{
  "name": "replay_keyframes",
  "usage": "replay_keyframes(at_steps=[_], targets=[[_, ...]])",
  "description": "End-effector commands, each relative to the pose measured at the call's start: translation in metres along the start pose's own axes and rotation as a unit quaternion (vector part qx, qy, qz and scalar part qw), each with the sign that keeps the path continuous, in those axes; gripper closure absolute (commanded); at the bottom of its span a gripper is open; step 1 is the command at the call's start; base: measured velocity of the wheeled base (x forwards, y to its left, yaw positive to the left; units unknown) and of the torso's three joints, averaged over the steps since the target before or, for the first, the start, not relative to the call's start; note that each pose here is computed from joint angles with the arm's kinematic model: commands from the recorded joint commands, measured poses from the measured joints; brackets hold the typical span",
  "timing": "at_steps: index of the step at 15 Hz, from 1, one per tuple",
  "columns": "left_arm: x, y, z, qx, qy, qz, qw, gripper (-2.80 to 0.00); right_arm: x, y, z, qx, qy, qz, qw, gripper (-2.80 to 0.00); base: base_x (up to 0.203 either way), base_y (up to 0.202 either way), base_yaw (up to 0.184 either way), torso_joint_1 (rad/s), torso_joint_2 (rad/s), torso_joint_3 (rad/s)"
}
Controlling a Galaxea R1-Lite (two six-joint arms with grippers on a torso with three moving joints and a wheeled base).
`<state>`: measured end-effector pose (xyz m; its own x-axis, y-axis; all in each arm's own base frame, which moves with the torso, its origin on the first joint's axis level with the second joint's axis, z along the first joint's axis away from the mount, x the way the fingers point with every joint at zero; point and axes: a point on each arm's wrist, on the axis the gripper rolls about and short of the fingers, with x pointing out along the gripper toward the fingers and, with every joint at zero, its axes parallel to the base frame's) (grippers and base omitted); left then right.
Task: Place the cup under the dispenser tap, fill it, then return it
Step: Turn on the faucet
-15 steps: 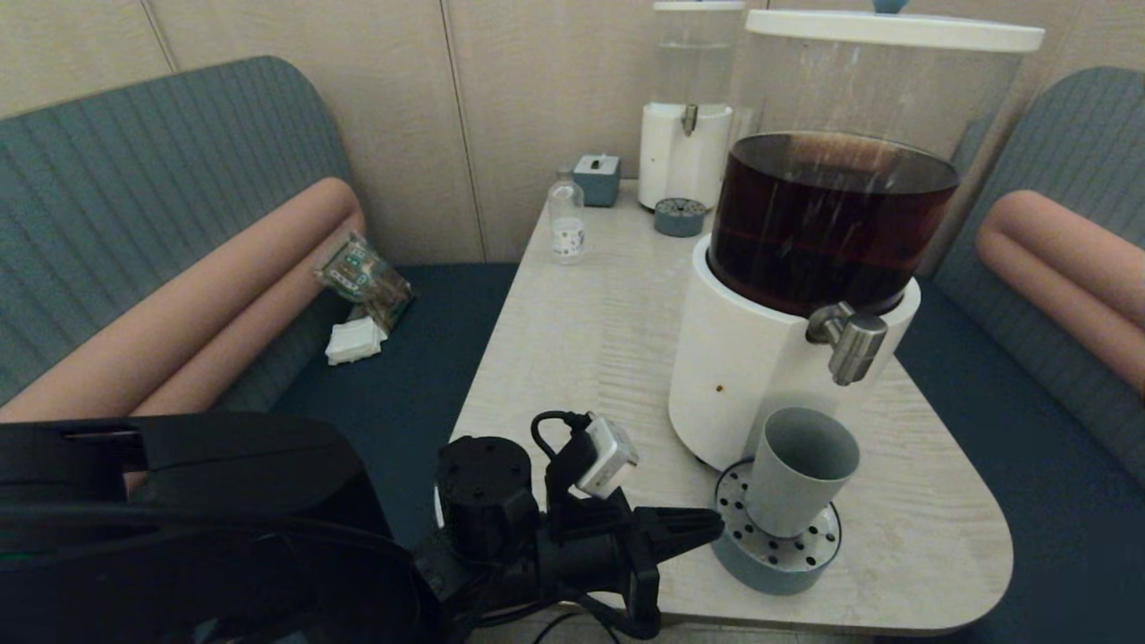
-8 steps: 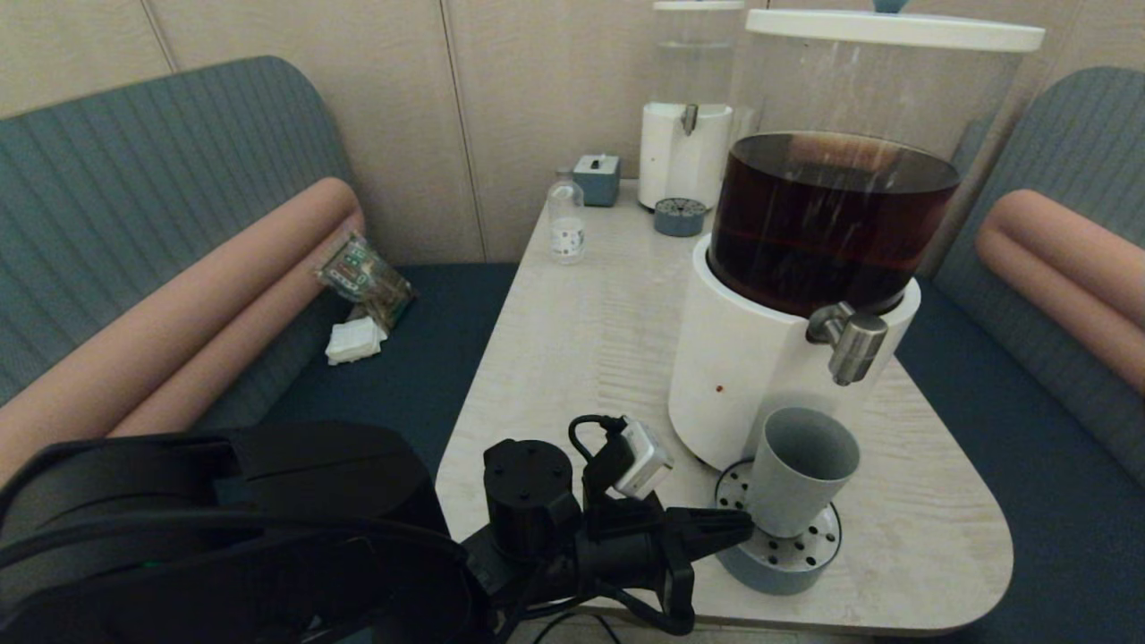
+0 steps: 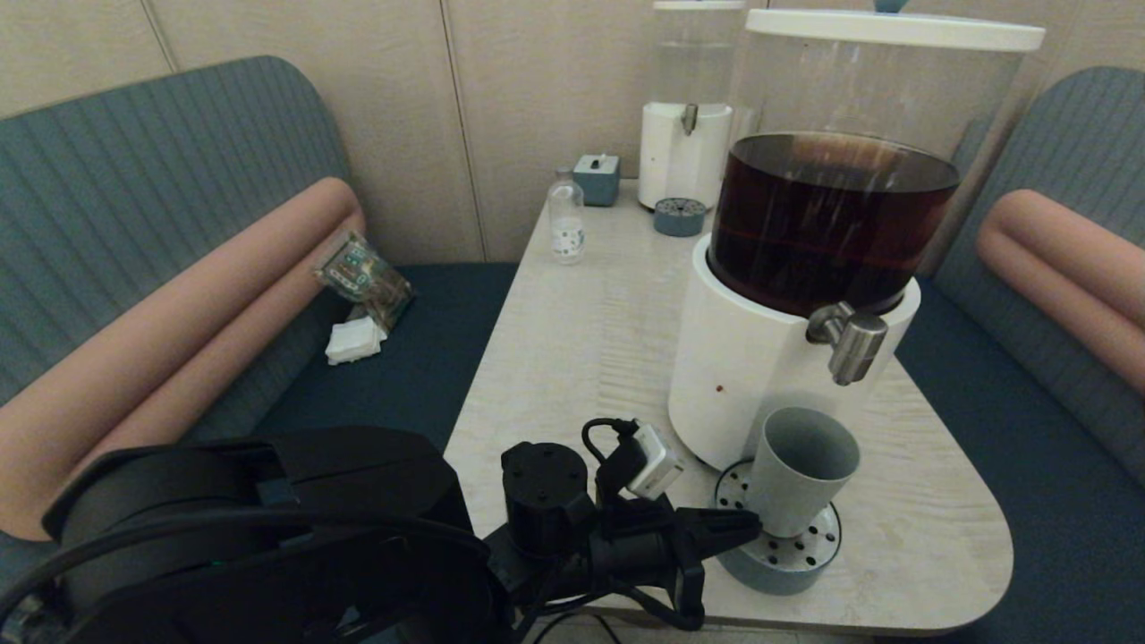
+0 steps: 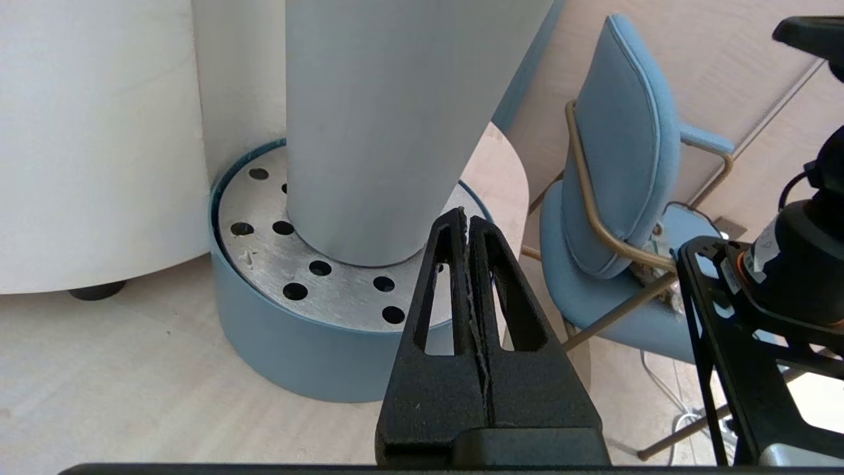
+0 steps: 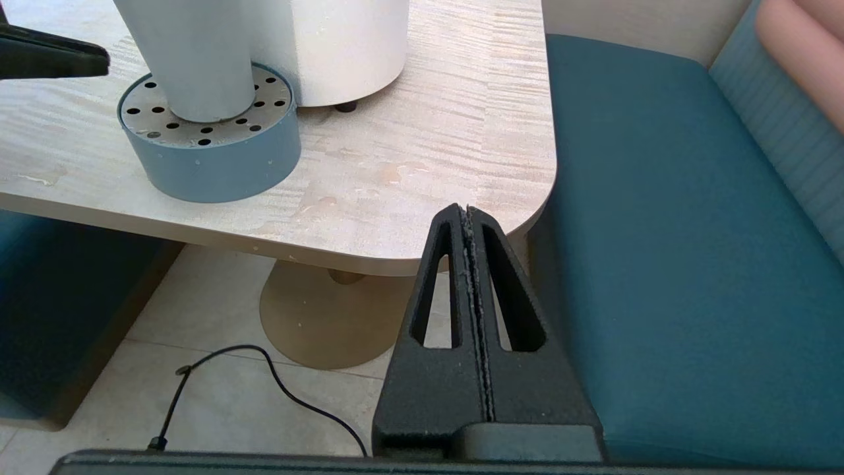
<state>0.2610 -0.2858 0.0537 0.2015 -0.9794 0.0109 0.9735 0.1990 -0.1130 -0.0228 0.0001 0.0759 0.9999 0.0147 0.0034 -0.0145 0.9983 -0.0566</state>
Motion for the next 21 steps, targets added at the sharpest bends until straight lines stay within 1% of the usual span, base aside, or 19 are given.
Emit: replay_keyframes(at_steps=[1, 7, 21], targets=[[0.002, 0.002, -0.003, 0.001, -0.002, -0.002, 1.0, 0.0, 0.0, 0.0, 0.0, 0.0, 0.0, 0.0, 1.0, 0.0, 0.0, 0.0, 0.0, 0.0, 0.0, 0.0], [0.009, 0.006, -0.004, 0.005, -0.01, -0.002, 0.9999, 0.0, 0.0, 0.0, 0.0, 0.0, 0.0, 0.0, 1.0, 0.0, 0.0, 0.0, 0.0, 0.0, 0.0, 0.0], [0.018, 0.013, -0.008, 0.007, -0.016, -0.003, 0.9998, 0.0, 0.0, 0.0, 0.0, 0.0, -0.001, 0.0, 1.0, 0.0, 0.0, 0.0, 0.0, 0.0, 0.0, 0.0]])
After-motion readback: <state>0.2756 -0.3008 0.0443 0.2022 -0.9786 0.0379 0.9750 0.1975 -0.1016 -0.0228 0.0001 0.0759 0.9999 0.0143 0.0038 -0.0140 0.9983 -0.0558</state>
